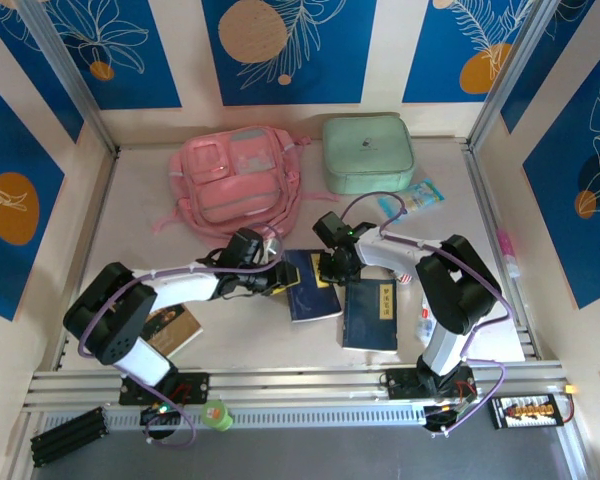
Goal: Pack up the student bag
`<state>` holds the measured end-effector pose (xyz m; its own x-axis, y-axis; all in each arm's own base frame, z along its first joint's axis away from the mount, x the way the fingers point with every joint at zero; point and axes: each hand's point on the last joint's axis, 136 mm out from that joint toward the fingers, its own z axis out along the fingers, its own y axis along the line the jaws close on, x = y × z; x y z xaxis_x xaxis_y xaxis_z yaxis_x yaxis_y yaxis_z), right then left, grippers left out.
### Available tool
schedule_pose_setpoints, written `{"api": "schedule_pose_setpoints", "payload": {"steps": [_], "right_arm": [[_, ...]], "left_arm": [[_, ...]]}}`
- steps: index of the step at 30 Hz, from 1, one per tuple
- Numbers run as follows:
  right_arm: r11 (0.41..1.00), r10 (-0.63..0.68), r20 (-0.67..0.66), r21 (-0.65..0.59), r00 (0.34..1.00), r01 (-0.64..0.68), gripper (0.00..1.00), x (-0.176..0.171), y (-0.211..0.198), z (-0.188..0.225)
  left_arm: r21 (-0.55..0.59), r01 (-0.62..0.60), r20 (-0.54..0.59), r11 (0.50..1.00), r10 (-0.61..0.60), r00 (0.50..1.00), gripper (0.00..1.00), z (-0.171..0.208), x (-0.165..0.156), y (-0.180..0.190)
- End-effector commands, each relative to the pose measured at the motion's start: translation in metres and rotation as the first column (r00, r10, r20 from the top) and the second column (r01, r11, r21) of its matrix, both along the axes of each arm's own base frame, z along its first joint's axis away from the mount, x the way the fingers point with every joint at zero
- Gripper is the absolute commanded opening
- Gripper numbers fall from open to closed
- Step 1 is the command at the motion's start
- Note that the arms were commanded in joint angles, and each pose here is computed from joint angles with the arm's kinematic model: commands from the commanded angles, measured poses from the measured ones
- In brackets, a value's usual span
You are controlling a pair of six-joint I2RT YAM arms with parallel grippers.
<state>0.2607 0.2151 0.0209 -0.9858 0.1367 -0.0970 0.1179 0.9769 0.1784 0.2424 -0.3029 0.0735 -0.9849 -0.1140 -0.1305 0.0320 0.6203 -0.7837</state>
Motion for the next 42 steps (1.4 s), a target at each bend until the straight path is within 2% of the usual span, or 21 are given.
{"api": "schedule_pose_setpoints", "payload": {"steps": [1, 10, 12, 18, 19, 22, 27, 29, 32, 37, 42], "right_arm": [[0.996, -0.016, -0.091, -0.088, 0.996, 0.008, 0.16, -0.021, -0.013, -0.032], [0.995, -0.024, -0.09, -0.099, 0.996, 0.015, 0.15, -0.022, -0.015, -0.034], [0.995, -0.027, -0.08, -0.095, 0.996, 0.019, 0.15, -0.021, -0.015, -0.032], [0.999, -0.012, 0.029, -0.039, 0.999, 0.014, 0.17, -0.008, -0.011, -0.003], [1.0, -0.013, 0.065, -0.022, 0.998, 0.015, 0.19, -0.004, -0.01, 0.007], [0.999, -0.015, 0.174, 0.054, 0.985, 0.005, 0.25, 0.008, -0.007, 0.039], [0.969, -0.091, 0.316, 0.249, 0.944, 0.01, 0.5, 0.024, -0.007, 0.091], [0.928, -0.133, 0.345, 0.372, 0.929, -0.005, 0.62, 0.029, -0.003, 0.11], [0.844, -0.169, 0.357, 0.534, 0.919, -0.053, 0.72, 0.033, 0.007, 0.136], [0.698, -0.246, 0.319, 0.713, 0.915, -0.061, 0.81, 0.038, 0.02, 0.171], [0.521, -0.315, 0.212, 0.854, 0.925, -0.018, 0.93, 0.044, 0.035, 0.187]], "left_arm": [[-0.132, 0.074, 0.067, 0.988, -0.066, 0.996, 0.43, 0.027, -0.001, -0.022], [-0.1, 0.063, 0.071, 0.993, -0.056, 0.996, 0.36, 0.017, 0.001, -0.019], [-0.081, 0.056, 0.069, 0.995, -0.05, 0.996, 0.31, 0.014, 0.002, -0.017], [-0.052, 0.024, 0.102, 0.998, -0.019, 0.995, 0.07, 0.021, 0.008, -0.011], [-0.041, 0.02, 0.115, 0.999, -0.015, 0.993, 0.02, 0.024, 0.01, -0.009], [-0.034, 0.0, 0.156, 0.999, 0.005, 0.988, 0.0, 0.039, 0.017, -0.005], [-0.087, -0.071, 0.263, 0.994, 0.092, 0.96, 0.0, 0.082, 0.044, 0.005], [-0.129, -0.115, 0.32, 0.985, 0.151, 0.935, 0.0, 0.107, 0.06, 0.01], [-0.178, -0.218, 0.361, 0.96, 0.27, 0.893, 0.0, 0.137, 0.082, 0.024], [-0.289, -0.382, 0.323, 0.878, 0.465, 0.824, 0.0, 0.174, 0.115, 0.049], [-0.421, -0.458, 0.254, 0.783, 0.586, 0.769, 0.0, 0.203, 0.132, 0.06]]}}
